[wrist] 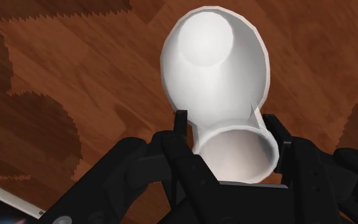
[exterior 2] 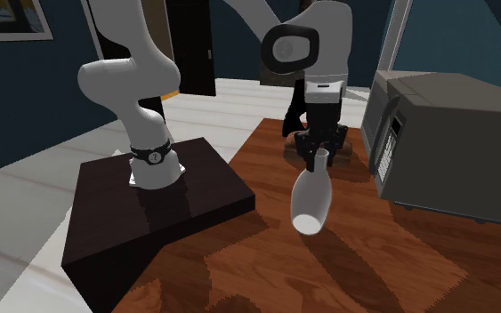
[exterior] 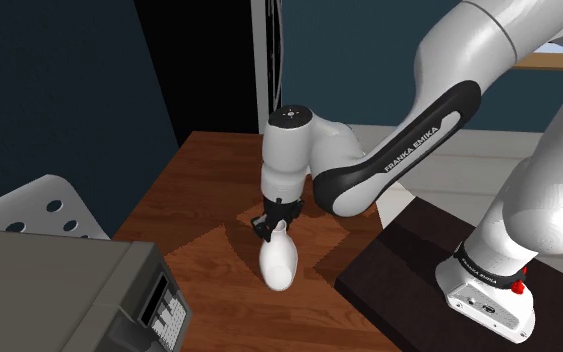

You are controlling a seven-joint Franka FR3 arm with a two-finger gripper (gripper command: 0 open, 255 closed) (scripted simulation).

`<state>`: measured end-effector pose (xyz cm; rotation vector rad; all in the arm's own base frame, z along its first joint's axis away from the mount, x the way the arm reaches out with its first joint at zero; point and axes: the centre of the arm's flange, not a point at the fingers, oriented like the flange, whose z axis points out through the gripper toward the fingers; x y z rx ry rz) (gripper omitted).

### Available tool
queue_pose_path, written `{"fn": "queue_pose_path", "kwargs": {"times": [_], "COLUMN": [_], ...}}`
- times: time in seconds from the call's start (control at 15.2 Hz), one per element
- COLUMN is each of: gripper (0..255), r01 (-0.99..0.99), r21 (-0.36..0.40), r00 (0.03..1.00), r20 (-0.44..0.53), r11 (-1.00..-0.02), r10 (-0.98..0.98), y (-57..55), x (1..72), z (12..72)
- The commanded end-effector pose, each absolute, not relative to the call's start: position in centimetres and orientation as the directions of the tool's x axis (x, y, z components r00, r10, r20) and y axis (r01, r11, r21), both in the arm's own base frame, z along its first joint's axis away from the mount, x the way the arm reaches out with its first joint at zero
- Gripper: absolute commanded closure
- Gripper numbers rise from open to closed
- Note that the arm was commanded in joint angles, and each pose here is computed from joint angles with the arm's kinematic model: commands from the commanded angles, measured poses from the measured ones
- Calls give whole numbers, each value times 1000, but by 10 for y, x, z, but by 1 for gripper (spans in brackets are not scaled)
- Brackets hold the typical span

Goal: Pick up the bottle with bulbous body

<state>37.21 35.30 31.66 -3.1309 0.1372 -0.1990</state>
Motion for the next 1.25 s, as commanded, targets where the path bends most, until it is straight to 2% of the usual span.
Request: {"fn": "queue_pose_path", "kwargs": {"times": [0.0, 1.19], "gripper": [255, 255], "r01": [-87, -87], "r21": [-5, -5], "r00": [989, 989], "r20": [122, 123], "r11": [-996, -996], "r10": [-87, -87], "y": [353, 352], "x": [372, 371], "z": [315, 396]}}
